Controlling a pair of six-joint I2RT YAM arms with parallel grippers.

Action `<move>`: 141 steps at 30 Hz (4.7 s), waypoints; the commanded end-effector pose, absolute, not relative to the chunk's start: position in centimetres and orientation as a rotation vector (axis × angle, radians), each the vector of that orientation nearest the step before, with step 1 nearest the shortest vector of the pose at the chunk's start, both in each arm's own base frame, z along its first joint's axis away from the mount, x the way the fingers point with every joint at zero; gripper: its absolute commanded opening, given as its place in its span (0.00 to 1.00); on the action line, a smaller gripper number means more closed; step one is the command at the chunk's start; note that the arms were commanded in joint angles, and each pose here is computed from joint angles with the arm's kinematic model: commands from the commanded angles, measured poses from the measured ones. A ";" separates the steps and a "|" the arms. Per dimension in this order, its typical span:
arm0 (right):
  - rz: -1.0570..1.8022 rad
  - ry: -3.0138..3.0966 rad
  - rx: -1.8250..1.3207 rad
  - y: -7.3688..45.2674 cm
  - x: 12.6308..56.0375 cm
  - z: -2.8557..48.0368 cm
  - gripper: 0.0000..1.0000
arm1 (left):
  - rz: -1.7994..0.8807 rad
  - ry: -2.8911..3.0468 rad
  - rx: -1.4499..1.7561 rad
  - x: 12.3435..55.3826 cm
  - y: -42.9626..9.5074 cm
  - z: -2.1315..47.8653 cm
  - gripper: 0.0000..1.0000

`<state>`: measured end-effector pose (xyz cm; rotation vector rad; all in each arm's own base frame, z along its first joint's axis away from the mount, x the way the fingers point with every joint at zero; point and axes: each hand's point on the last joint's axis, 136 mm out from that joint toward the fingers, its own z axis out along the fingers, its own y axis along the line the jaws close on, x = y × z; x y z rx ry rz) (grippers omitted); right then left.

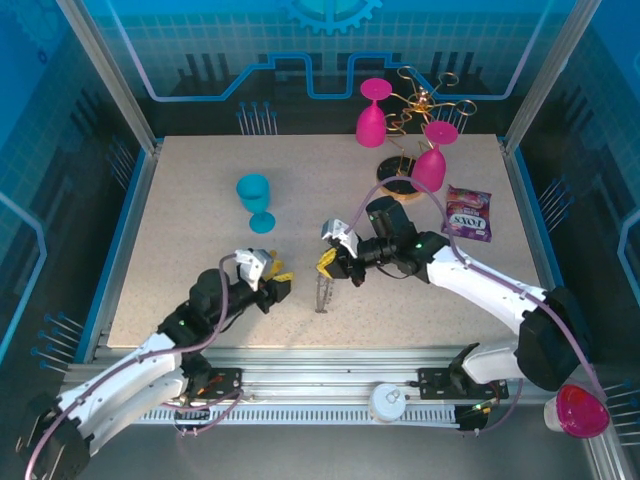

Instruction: Put the keys on the keyring

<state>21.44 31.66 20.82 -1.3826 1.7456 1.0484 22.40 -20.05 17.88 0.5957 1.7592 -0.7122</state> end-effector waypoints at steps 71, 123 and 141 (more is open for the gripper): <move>0.882 1.595 -1.618 31.3 19.2 17.9 0.00 | -0.734 1.485 1.035 21.0 -25.0 18.1 0.24; 0.474 1.315 -1.624 29.7 18.5 19.6 0.25 | -0.339 1.062 1.331 19.1 -25.9 19.4 0.00; 0.437 1.218 -1.690 32.3 18.2 19.8 0.21 | -0.355 1.087 1.368 18.9 -26.1 19.4 0.00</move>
